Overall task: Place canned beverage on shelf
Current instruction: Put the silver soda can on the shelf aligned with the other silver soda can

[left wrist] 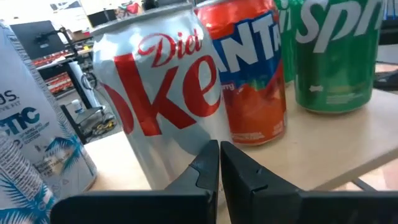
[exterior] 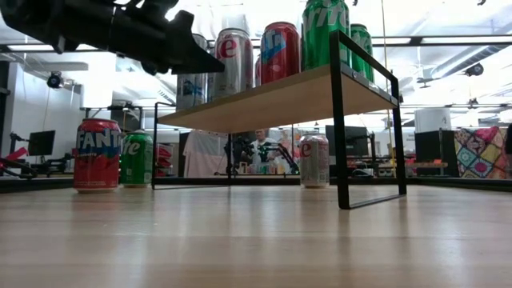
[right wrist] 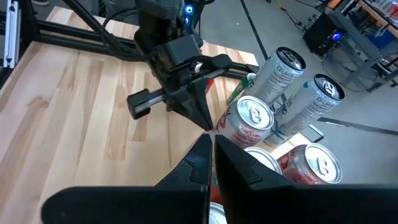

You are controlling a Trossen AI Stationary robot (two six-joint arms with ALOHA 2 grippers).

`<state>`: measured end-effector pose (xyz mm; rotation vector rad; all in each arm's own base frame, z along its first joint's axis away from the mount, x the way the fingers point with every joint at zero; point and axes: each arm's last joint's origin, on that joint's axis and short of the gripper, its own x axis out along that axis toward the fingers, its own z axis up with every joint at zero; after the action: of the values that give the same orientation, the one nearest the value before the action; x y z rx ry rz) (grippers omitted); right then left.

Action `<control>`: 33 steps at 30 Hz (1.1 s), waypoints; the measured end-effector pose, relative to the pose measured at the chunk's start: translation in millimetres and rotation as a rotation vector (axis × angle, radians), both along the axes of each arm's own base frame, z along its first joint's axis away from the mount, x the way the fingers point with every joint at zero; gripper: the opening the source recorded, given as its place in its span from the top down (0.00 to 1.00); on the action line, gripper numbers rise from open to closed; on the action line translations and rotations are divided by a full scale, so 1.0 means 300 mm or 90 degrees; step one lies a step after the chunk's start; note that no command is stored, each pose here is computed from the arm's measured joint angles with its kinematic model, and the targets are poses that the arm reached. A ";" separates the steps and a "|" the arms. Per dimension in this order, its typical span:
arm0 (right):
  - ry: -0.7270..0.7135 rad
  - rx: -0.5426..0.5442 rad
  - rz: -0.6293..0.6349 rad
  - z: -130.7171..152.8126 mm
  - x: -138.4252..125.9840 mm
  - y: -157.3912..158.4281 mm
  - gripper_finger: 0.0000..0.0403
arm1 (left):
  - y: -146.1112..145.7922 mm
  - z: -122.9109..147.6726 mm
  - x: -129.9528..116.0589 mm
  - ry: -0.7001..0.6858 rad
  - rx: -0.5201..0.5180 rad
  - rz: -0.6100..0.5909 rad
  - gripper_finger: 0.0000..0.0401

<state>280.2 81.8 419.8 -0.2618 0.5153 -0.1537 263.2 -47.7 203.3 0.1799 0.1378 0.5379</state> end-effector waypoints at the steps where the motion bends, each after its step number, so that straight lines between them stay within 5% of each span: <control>1: 0.000 0.000 0.000 0.000 0.000 0.000 0.98 | 0.003 -0.001 0.002 -0.002 0.000 0.002 1.00; 33: 0.000 0.002 -0.001 0.000 0.000 0.000 0.98 | 0.059 0.005 0.012 -0.007 0.012 0.041 1.00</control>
<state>280.1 81.8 419.7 -0.2590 0.5163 -0.1546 266.8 -29.9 204.8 0.1913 0.1276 0.6048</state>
